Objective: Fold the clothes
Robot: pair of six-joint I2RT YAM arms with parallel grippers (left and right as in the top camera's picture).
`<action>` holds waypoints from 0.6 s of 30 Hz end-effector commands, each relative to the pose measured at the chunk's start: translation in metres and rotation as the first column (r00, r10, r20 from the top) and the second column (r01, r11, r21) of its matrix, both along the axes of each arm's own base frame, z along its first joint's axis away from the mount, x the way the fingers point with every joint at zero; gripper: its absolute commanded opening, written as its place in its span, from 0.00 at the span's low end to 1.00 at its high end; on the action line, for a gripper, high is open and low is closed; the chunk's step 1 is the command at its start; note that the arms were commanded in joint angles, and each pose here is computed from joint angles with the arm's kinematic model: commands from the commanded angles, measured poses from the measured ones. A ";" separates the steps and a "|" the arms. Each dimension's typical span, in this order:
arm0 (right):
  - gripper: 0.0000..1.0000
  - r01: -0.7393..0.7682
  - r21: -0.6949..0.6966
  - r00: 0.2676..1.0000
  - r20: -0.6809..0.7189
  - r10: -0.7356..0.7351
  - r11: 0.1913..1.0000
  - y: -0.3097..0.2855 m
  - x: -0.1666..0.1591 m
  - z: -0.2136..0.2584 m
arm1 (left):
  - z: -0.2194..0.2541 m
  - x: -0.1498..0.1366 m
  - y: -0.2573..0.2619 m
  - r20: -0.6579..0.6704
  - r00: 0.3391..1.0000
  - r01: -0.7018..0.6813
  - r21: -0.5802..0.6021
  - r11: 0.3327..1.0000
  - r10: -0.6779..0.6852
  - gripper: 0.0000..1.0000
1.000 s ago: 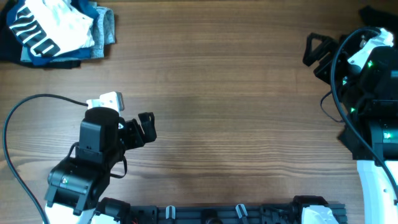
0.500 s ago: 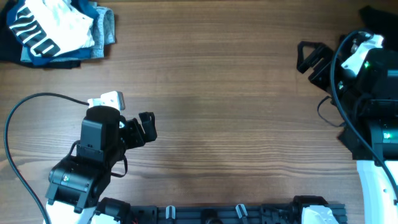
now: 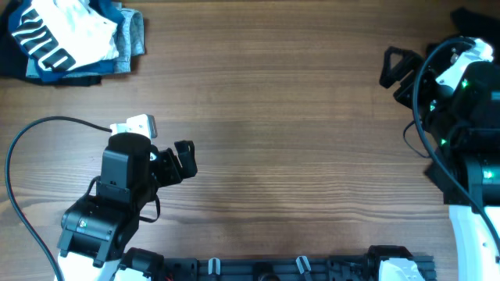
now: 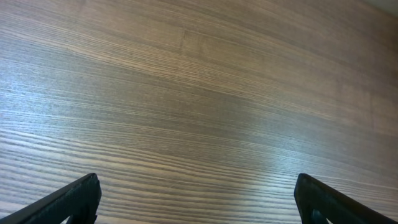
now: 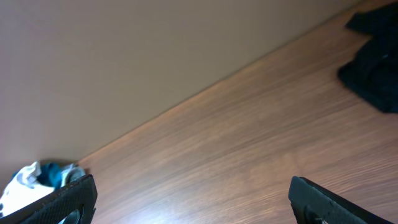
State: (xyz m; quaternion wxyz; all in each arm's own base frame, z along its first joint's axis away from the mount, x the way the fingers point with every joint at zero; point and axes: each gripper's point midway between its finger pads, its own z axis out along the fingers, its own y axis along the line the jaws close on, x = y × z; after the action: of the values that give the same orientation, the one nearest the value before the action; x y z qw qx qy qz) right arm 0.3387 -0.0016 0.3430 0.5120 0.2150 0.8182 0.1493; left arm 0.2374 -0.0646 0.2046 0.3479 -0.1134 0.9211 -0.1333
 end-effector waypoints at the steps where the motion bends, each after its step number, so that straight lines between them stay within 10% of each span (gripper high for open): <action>1: 1.00 0.041 -0.095 0.999 0.035 -0.038 0.995 -0.012 -0.010 0.010 | -0.002 0.000 0.001 -0.007 1.000 -0.011 0.006 1.000 0.011 1.00; 18: 1.00 0.082 -0.212 0.922 0.387 0.007 0.974 -0.013 -0.059 -0.064 | -0.002 0.000 0.001 -0.007 1.000 -0.011 0.006 1.000 0.011 1.00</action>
State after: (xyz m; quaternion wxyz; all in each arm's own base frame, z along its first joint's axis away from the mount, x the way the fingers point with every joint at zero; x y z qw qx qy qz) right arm 0.2866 -0.0150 0.3166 0.6829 0.1448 0.7100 0.0926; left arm 0.2370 -0.0645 0.2024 0.3440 -0.1136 0.9228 -0.1317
